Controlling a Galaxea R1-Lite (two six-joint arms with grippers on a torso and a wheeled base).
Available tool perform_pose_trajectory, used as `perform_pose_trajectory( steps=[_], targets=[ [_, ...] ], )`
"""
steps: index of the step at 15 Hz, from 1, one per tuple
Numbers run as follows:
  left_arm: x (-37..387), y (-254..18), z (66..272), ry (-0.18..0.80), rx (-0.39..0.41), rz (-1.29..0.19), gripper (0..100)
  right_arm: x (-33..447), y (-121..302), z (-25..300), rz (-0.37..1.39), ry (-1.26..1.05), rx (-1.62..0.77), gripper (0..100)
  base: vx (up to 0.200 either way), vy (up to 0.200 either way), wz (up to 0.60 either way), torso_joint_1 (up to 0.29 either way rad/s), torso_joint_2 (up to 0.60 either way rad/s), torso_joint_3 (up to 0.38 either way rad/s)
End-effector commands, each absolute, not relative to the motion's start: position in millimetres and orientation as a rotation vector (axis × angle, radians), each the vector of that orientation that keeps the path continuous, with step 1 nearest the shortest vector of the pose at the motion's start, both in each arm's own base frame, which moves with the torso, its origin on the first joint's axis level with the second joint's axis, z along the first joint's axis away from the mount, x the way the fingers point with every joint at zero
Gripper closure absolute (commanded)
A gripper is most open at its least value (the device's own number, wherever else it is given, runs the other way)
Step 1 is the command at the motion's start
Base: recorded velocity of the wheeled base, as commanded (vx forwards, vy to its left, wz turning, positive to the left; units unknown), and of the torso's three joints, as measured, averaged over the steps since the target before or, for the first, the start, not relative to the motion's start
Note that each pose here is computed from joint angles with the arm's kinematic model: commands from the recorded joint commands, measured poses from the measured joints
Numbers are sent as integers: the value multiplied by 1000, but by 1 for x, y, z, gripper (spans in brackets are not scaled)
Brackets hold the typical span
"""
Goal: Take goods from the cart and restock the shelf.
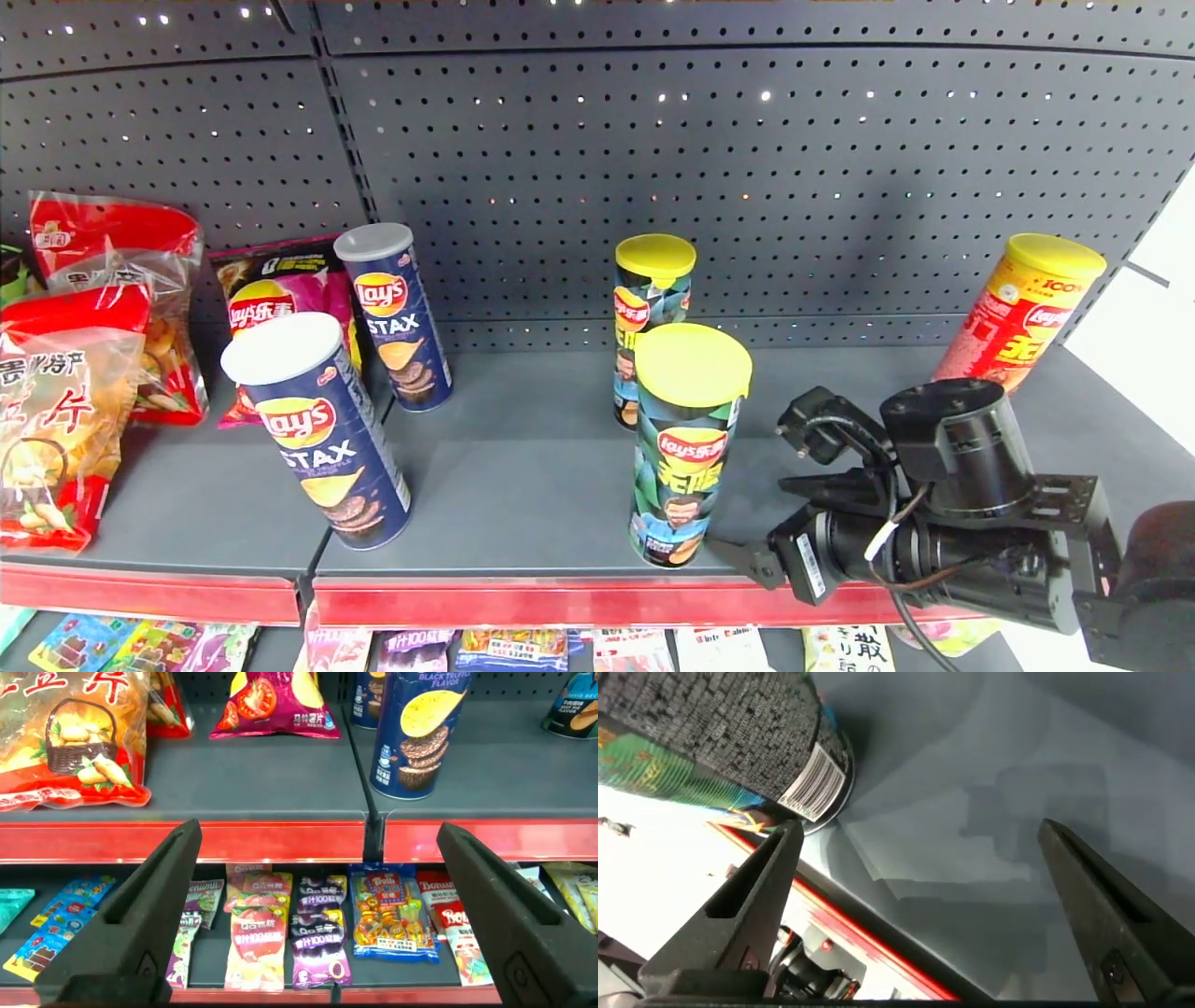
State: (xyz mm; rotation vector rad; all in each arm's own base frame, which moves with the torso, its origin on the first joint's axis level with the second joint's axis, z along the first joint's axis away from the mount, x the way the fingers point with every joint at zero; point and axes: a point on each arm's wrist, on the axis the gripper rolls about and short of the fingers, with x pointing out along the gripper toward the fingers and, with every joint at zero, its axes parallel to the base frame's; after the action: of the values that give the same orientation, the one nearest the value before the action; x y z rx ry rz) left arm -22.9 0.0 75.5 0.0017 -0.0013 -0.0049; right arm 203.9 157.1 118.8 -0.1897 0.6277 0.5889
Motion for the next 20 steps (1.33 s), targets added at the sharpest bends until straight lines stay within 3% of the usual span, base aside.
perform_pose_trajectory(
  steps=[1,11,20],
  targets=[
    [-23,0,75,0,2,-5,0,204,158,118,593,630,-192,0,0,0,0,0,0,0],
    [-23,0,75,0,2,-5,0,217,157,124,500,595,-196,0,0,0,0,0,0,0],
    [-23,0,75,0,3,-5,0,222,168,124,520,584,-218,0,0,0,0,0,0,0]
  ],
)
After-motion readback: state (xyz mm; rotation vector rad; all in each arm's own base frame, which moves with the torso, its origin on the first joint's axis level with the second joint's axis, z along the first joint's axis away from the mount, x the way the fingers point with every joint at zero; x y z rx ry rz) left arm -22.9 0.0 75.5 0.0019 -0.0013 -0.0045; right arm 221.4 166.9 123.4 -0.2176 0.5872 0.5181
